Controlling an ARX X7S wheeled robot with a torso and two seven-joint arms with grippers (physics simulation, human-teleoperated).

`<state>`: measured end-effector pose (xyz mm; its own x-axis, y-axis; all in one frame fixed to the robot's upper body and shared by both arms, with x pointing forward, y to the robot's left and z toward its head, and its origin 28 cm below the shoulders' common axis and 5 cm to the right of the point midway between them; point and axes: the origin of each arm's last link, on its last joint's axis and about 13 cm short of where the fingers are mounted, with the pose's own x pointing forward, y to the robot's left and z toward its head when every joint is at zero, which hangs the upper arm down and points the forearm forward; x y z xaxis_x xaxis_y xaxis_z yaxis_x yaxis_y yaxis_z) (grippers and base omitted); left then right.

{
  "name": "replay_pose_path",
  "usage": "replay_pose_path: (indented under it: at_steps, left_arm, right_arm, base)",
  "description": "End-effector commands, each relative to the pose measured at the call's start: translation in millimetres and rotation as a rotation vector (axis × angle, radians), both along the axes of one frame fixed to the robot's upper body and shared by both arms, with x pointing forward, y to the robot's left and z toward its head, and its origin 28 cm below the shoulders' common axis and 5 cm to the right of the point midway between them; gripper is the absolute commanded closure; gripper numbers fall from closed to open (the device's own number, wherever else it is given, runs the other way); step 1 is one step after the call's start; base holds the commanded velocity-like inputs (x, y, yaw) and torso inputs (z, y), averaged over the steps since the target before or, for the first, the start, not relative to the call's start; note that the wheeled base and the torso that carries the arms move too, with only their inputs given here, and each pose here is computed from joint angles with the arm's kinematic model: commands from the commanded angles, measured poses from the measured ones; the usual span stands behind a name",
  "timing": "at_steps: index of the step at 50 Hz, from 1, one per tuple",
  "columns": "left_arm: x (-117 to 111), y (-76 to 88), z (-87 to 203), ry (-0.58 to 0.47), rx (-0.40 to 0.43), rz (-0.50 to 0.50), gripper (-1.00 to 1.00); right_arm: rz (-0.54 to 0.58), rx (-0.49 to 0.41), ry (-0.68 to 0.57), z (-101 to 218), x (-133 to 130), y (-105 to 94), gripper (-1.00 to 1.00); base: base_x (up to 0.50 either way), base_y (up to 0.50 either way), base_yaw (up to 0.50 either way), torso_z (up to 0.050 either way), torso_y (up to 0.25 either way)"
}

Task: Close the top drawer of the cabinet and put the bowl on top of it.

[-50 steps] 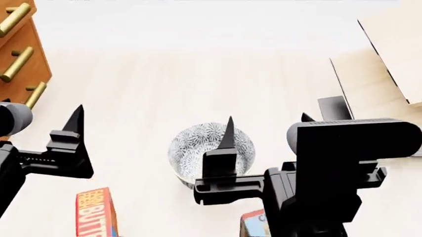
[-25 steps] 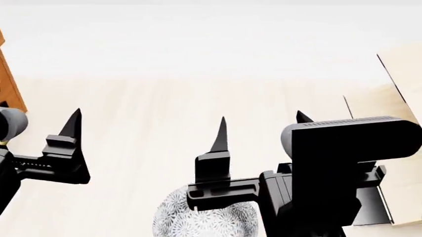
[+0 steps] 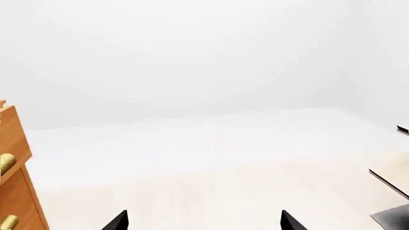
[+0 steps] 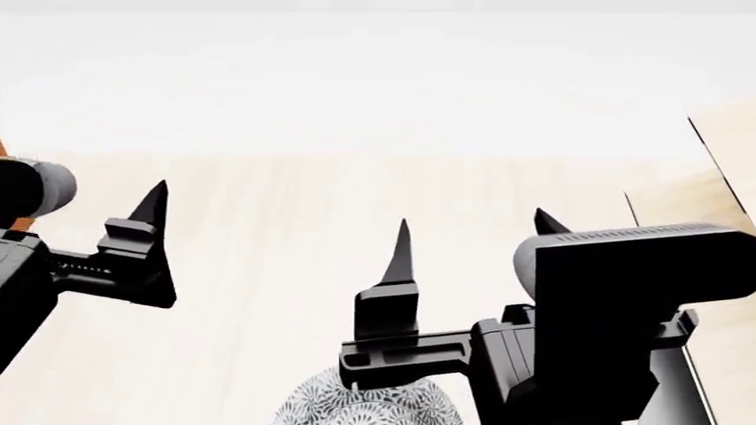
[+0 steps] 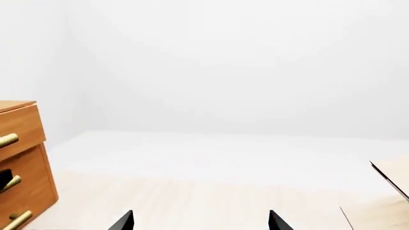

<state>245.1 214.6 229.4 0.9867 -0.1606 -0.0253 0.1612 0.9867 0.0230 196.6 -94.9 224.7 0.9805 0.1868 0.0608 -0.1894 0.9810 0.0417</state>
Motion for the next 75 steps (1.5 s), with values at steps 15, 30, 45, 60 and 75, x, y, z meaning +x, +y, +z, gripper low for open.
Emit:
replay_pose_path:
  at_steps: [15, 30, 45, 60, 75]
  left_arm:
    - [74, 16.9, -11, 0.155, 0.004, 0.027, -1.0]
    - [94, 34.2, -26, 0.197, 0.003, 0.085, -1.0]
    - [82, 49.6, -31, 0.204, -0.005, 0.1, -1.0]
    - [74, 65.3, -33, 0.214, -0.007, 0.13, -1.0]
    - [71, 83.9, -38, 0.217, -0.025, 0.136, -1.0]
  right_arm:
    - [0.003, 0.018, 0.015, -6, 0, -3.7, -1.0]
    - [0.005, 0.018, 0.019, -8, 1, -3.4, -1.0]
    - [0.012, 0.011, 0.021, -6, 5, 0.6, -1.0]
    - [0.011, 0.013, 0.019, -4, 6, 0.6, -1.0]
    - [0.007, 0.014, 0.025, -7, 8, 0.2, -1.0]
  base:
    - [0.0, 0.0, 0.0, 0.0, 0.0]
    - [0.0, 0.0, 0.0, 0.0, 0.0]
    - [0.0, 0.0, 0.0, 0.0, 0.0]
    - [0.0, 0.0, 0.0, 0.0, 0.0]
    - [0.0, 0.0, 0.0, 0.0, 0.0]
